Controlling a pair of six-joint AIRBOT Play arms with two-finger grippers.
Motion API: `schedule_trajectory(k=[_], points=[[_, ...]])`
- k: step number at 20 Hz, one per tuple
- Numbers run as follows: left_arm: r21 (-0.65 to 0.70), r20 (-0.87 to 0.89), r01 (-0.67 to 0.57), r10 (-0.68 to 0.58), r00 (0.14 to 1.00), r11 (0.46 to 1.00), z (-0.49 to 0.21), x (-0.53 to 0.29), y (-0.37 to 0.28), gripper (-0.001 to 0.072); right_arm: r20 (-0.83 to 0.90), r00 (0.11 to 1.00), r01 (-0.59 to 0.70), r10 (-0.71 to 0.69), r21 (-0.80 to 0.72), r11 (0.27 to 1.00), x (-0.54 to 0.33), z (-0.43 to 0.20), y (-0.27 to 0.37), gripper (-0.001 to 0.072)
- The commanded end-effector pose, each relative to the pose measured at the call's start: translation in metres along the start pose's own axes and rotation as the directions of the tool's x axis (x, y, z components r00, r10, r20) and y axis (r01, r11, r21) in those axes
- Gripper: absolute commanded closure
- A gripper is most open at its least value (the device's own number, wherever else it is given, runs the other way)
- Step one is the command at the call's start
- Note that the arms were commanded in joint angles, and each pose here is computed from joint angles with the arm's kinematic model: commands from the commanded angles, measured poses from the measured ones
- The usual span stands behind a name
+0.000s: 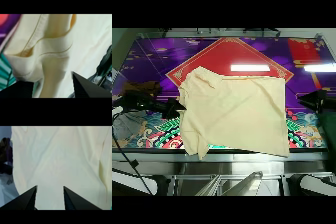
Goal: Fold the shirts.
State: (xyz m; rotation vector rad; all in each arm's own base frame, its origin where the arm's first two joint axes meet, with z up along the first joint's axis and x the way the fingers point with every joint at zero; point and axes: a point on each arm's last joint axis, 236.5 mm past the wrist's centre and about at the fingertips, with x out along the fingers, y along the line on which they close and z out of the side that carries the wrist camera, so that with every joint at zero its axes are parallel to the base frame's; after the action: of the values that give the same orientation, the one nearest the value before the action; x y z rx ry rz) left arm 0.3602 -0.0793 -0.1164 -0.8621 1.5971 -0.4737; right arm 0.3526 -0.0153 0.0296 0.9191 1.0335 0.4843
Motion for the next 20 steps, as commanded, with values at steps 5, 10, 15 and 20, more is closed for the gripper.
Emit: schedule_trajectory(k=[5, 10, 15, 20], points=[[0.058, -0.113, -0.026, 0.032, 0.993, 0.998, -0.018, -0.001, -0.005, 0.0693, -0.39, 0.861, 0.462, -0.326, 0.333, 0.822, -0.006, -0.133, -0.107, 0.019], [0.035, -0.073, 0.003, 0.0, 0.997, 0.999, -0.018, -0.033, -0.004, 0.0693, -0.471, 0.819, 0.532, -0.328, 0.409, 0.741, 0.012, -0.201, -0.135, 0.0193], [0.042, -0.027, -0.002, 0.004, 1.0, 0.999, -0.014, -0.045, -0.005, 0.0693, -0.422, 0.881, 0.385, -0.214, 0.376, 0.843, 0.047, -0.203, -0.108, 0.0255], [0.046, -0.028, 0.003, -0.002, 1.0, 0.999, -0.013, -0.043, -0.008, 0.0693, -0.472, 0.864, 0.357, -0.176, 0.326, 0.876, 0.073, -0.213, -0.098, 0.0266]])
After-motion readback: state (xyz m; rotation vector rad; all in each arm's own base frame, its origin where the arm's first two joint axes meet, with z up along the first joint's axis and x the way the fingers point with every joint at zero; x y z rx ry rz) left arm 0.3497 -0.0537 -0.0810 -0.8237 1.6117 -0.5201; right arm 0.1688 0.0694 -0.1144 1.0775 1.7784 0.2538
